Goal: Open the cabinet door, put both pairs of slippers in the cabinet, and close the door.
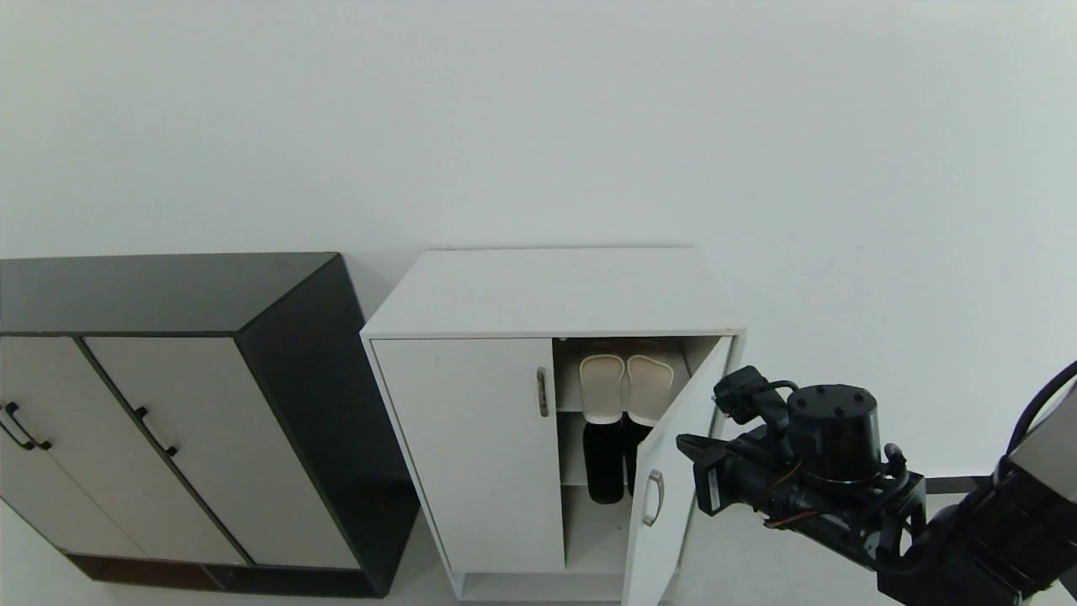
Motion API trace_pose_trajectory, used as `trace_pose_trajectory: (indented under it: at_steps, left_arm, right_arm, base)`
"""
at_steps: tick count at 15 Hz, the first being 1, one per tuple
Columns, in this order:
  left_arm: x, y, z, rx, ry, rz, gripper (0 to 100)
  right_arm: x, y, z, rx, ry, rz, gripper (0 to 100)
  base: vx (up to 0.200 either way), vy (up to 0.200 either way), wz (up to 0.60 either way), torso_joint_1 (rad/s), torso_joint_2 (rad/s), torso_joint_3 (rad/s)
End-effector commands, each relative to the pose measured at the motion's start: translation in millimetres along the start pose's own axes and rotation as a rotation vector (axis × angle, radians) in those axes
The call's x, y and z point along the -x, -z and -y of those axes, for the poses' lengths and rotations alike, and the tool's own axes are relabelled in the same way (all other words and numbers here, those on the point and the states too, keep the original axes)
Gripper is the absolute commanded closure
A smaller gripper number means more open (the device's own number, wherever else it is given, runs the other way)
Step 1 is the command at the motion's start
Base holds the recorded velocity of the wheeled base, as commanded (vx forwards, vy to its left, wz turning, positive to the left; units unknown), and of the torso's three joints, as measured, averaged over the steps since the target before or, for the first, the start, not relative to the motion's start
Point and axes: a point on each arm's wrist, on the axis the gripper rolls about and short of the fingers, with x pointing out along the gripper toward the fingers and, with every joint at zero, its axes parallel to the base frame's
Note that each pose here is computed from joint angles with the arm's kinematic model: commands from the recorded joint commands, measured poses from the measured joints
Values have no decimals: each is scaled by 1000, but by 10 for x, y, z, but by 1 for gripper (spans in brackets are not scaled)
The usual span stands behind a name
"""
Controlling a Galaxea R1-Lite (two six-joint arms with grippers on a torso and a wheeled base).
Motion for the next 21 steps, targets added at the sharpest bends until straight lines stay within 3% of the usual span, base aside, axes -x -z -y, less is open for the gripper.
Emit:
trace_pose_trajectory:
  at_steps: [1,16,21]
  left_arm:
    - [-1,0,0,0,-1,-1,100]
    - [-1,0,0,2,-1,-1,100]
    - [0,0,0,2,-2,0,100]
  right_arm:
    - [-116,58,-7,2,-1,-6,100]
    - [-699,-88,231,-20,69,87,100]
    - [-893,-10,366,-29,98,84,100]
  base:
    - [0,0,0,0,0,0]
    - [0,0,0,0,0,0]
    - [0,0,0,0,0,0]
